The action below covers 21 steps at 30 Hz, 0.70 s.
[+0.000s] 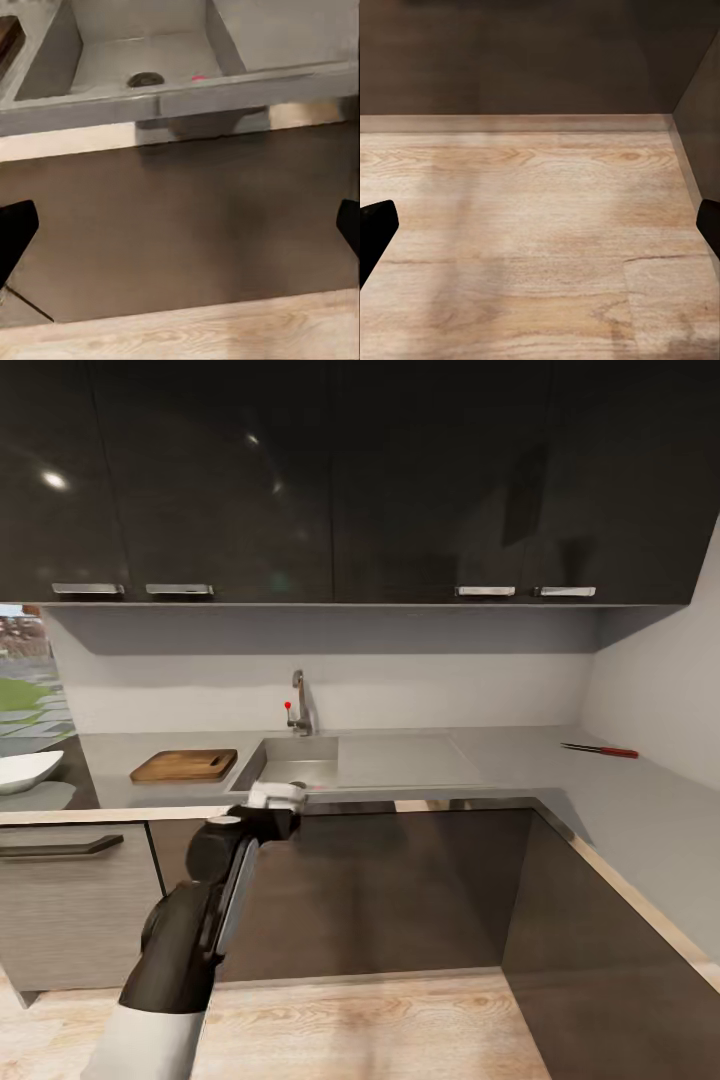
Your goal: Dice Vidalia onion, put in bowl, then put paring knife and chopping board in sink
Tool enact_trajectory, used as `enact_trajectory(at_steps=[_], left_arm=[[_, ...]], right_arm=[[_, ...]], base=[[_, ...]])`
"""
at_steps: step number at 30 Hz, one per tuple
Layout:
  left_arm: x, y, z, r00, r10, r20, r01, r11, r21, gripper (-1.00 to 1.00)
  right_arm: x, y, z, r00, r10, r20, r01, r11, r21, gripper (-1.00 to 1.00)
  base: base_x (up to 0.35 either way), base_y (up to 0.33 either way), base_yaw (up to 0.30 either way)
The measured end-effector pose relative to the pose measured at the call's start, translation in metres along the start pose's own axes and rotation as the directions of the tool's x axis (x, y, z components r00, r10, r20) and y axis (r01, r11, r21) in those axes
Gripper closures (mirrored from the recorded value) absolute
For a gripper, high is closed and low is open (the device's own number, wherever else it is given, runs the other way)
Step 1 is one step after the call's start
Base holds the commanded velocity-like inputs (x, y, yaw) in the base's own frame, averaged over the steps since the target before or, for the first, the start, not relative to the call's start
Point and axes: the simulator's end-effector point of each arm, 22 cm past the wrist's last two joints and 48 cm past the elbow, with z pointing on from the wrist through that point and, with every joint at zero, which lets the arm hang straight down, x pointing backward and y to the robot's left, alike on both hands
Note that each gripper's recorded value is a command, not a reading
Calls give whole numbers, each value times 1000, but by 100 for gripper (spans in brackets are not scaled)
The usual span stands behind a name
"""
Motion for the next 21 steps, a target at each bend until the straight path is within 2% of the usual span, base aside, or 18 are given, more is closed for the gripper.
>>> enact_trajectory(at_steps=[1, 2, 5, 8, 11, 15, 17, 18, 21], left_arm=[[-41, 0, -4, 998, -9, 61, 8, 1000, 10, -100], [-66, -1, -6, 995, -14, 98, 12, 1000, 18, -100], [-111, -3, -13, 987, -24, 160, 18, 999, 38, -100], [-137, -4, -8, 985, -16, 170, 10, 999, 40, -100], [-152, -6, 6, 990, 1, 143, -6, 999, 36, -100], [-157, -5, 32, 998, 31, 61, -33, 999, 21, -100], [-150, -3, 44, 999, 42, 16, -42, 999, 12, -100], [-136, -4, 57, 998, 51, -41, -51, 999, 11, -100], [-123, -5, 65, 995, 57, -80, -56, 998, 15, -100]], right_arm=[[0, 0, 0, 1000, 0, 0, 0, 1000, 0, -100], [0, 0, 0, 1000, 0, 0, 0, 1000, 0, -100], [0, 0, 0, 1000, 0, 0, 0, 1000, 0, -100], [0, 0, 0, 1000, 0, 0, 0, 1000, 0, -100], [0, 0, 0, 1000, 0, 0, 0, 1000, 1, -100], [0, 0, 0, 1000, 1, -1, -1, 1000, 0, -100], [1, 0, 0, 1000, 1, -4, -1, 1000, 0, -100], [2, 0, 0, 1000, 1, -7, -1, 1000, 1, -100], [1, 1, 0, 1000, 1, -7, -1, 1000, -1, -100]], base=[[0, 0, 0], [0, 0, 0], [0, 0, 0], [0, 0, 0], [0, 0, 0], [0, 0, 0], [0, 0, 0], [0, 0, 0], [0, 0, 0]])
